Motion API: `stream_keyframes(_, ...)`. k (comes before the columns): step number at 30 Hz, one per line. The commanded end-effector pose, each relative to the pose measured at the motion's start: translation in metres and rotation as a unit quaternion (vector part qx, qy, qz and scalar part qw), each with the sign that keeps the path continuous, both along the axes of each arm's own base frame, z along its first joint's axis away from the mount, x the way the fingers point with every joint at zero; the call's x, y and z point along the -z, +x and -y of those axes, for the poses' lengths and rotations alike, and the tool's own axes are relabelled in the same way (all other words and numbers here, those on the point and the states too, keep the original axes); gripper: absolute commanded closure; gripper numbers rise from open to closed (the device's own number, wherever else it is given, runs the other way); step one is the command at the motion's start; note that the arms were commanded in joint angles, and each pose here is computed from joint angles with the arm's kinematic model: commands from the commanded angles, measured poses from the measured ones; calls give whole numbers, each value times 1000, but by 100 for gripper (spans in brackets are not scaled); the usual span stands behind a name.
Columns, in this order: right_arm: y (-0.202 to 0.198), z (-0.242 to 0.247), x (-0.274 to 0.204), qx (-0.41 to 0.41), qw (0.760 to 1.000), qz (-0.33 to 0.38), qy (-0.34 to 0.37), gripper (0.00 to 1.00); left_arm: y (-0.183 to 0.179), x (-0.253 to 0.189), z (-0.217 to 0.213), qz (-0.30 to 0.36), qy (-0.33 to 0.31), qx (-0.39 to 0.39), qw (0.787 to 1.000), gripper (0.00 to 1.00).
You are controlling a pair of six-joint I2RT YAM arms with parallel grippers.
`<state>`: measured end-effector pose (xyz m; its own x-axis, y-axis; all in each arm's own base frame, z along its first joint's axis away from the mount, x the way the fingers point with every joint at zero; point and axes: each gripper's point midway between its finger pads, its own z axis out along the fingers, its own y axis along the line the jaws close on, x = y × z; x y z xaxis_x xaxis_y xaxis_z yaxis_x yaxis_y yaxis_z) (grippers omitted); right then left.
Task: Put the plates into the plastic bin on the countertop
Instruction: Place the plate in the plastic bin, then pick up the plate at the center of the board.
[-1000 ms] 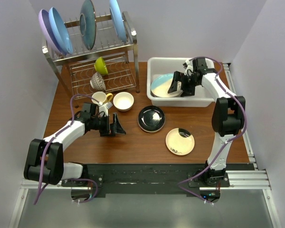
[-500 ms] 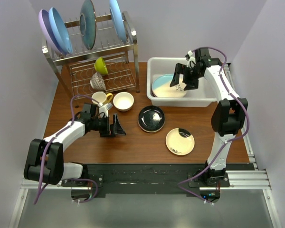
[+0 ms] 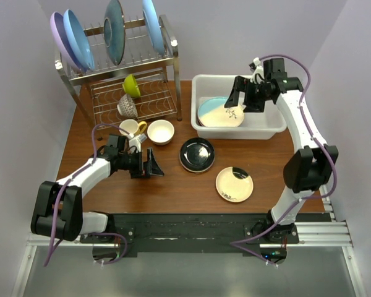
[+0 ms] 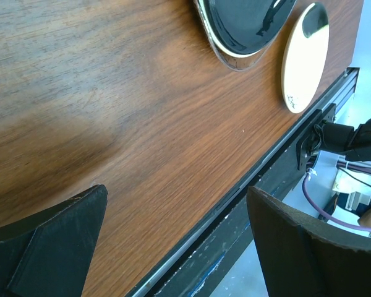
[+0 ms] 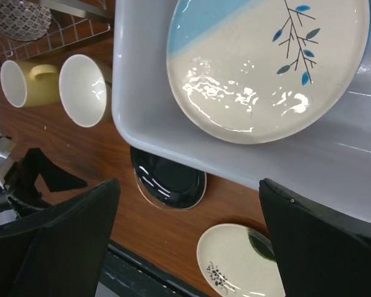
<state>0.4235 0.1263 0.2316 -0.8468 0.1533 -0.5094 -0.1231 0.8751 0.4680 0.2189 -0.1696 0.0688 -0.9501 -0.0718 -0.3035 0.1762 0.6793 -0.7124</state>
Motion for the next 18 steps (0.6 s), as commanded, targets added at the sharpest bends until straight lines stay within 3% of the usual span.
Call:
stream_keyframes(1,-21,-9,-23,-4,999,28,30,2,4,-17,7,37,-20,17,999,0)
stream_keyframes(18,-123,3,24,17,999,-1,38,3,11,-35,10,58,-34,9,998,0)
